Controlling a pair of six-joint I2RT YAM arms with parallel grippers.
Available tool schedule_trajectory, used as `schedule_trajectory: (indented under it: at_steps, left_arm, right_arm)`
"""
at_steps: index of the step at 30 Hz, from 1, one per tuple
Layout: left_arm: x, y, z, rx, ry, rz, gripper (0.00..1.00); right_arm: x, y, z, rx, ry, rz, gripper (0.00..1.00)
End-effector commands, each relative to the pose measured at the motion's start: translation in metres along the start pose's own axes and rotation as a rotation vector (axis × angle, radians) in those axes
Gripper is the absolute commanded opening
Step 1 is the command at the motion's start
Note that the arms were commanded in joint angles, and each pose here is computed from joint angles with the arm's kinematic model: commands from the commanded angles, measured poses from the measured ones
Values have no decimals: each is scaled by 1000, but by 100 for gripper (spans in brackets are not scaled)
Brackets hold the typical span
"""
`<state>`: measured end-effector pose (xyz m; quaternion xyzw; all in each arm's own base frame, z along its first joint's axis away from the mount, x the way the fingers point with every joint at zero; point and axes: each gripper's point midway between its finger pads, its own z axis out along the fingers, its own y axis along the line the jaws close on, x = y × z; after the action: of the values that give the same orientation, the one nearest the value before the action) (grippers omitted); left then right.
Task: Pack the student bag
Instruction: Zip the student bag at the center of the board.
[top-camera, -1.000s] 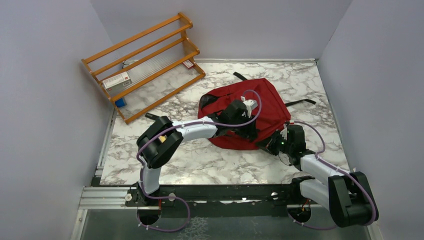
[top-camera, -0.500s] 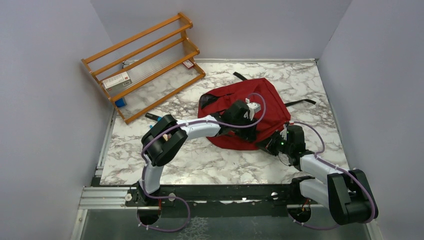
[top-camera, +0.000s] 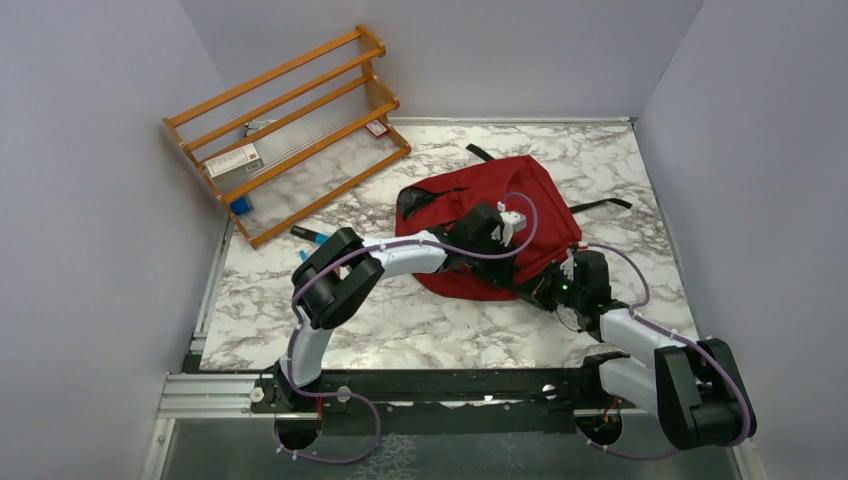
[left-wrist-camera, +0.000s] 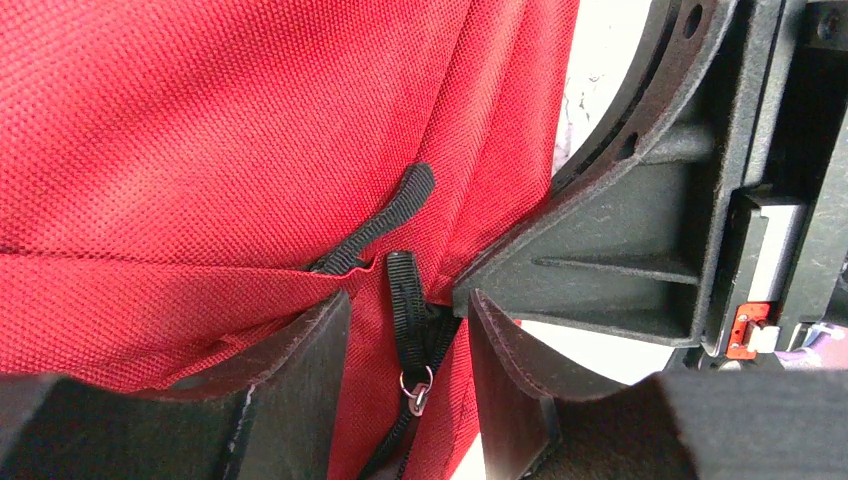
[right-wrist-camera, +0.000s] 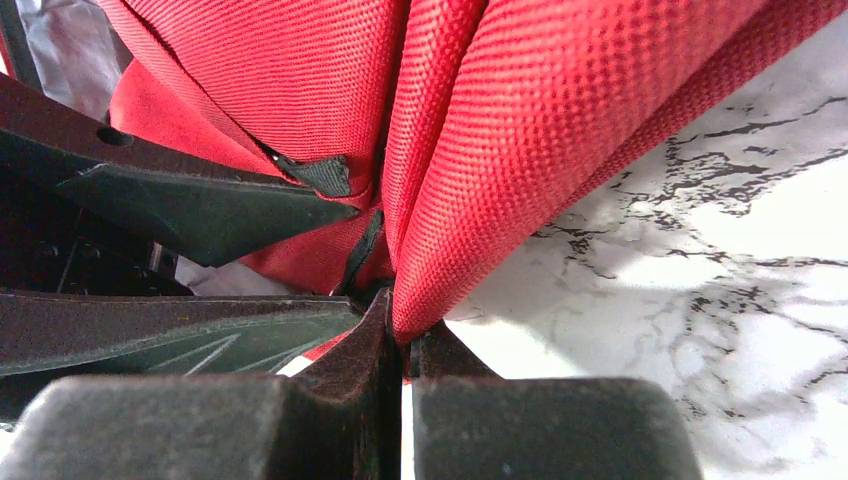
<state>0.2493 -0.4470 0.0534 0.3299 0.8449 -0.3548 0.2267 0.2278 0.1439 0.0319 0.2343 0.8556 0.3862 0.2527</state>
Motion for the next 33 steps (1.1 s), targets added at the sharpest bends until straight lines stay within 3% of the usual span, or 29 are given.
schedule_trajectory:
  at_steps: [1,13,23,33]
  left_arm:
    - [25,1,9,0,88,19,49]
    - [47,5,20,-24,153,44,46]
    - [37,12,28,-67,130,27,27]
    - [-11,6,2,-58,-57,-28,2]
  right_arm:
    - [11,-9,0,20,32,-5,1]
    - [12,-10,0,20,35,-8,1]
    - [14,-14,0,26,38,-8,1]
    - [15,-15,0,30,41,-13,1]
